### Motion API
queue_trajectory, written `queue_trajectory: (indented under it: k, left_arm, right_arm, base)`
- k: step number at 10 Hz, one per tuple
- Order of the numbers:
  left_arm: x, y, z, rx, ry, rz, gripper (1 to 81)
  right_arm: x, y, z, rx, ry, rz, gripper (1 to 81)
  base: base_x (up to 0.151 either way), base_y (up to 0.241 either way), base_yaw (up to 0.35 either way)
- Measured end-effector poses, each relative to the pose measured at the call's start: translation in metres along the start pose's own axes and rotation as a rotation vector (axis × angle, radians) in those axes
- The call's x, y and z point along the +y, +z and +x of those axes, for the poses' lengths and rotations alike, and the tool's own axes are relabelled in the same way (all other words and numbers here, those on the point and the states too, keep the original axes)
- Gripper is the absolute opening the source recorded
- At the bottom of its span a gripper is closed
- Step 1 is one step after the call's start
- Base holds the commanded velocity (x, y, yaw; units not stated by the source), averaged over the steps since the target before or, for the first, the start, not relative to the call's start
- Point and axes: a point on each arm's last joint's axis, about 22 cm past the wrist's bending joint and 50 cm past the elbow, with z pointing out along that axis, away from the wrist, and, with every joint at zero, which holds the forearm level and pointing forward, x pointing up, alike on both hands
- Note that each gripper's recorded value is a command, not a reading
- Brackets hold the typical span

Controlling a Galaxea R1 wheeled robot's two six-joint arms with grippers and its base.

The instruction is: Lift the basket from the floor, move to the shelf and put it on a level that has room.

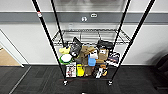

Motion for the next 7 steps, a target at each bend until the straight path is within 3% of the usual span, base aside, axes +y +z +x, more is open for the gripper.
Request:
queue_trajectory:
  k: [2, 5, 7]
  left_arm:
    - [0.025, 0.018, 0.035, 0.019, 0.031, -0.021, 81.1]
    - [0.029, 0.029, 0.058, 0.030, 0.053, -0.030, 81.1]
    - [0.027, 0.046, 0.063, 0.013, 0.054, -0.032, 81.1]
  right_arm:
    - [0.002, 0.014, 0.012, 0.018, -0.009, 0.007, 81.1]
    - [0.005, 0.035, 0.025, 0.044, -0.022, 0.016, 81.1]
    - [0.007, 0.052, 0.018, 0.025, -0.012, 0.022, 81.1]
  base:
    - [0.000, 0.000, 0.000]
    - [0.000, 0.000, 0.000]
    - [0.000, 0.000, 0.000]
